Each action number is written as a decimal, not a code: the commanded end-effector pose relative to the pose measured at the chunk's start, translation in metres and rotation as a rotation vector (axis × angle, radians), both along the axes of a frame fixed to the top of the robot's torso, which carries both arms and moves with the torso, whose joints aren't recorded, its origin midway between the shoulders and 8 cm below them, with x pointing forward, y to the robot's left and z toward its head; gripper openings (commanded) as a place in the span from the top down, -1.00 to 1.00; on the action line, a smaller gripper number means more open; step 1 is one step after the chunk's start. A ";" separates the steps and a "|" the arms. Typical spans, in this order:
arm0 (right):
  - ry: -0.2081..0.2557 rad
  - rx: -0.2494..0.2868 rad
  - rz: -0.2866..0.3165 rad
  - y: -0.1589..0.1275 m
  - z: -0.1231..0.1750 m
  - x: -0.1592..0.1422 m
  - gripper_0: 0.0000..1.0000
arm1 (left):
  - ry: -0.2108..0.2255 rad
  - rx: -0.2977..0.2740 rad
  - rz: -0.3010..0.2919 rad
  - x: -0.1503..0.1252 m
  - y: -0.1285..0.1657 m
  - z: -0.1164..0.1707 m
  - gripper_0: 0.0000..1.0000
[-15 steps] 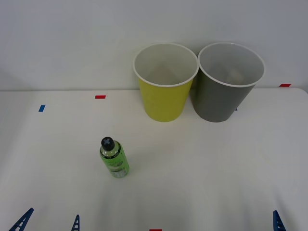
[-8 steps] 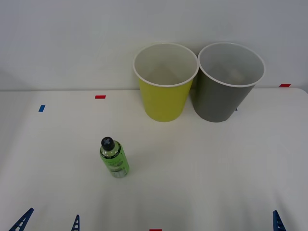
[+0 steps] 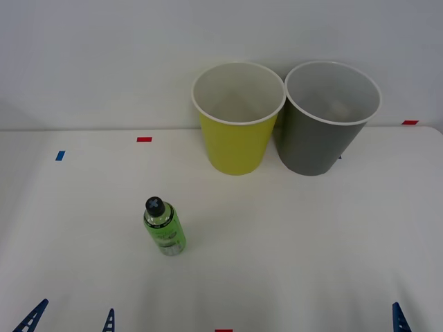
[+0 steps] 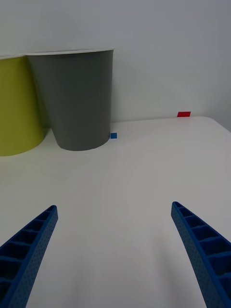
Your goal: Put cans in the gray bin and PET bottles in the light green bin.
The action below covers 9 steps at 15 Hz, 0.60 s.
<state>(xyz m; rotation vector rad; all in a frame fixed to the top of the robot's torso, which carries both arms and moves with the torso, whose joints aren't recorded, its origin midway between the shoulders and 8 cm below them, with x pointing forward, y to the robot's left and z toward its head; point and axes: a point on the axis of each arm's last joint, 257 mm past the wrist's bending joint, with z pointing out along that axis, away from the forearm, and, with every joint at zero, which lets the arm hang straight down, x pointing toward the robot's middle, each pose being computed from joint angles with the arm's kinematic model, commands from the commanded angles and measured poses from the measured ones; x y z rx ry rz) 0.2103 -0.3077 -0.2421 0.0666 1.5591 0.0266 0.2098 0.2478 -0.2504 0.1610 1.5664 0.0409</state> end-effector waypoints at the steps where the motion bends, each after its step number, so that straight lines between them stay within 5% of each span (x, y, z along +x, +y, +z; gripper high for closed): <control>1: 0.000 0.000 0.000 0.000 0.000 0.000 -0.59 | 0.000 0.000 0.000 0.000 0.000 0.000 -1.00; 9: 0.000 0.000 0.000 0.000 0.000 0.000 -0.60 | 0.000 0.000 0.000 0.000 0.000 0.000 -1.00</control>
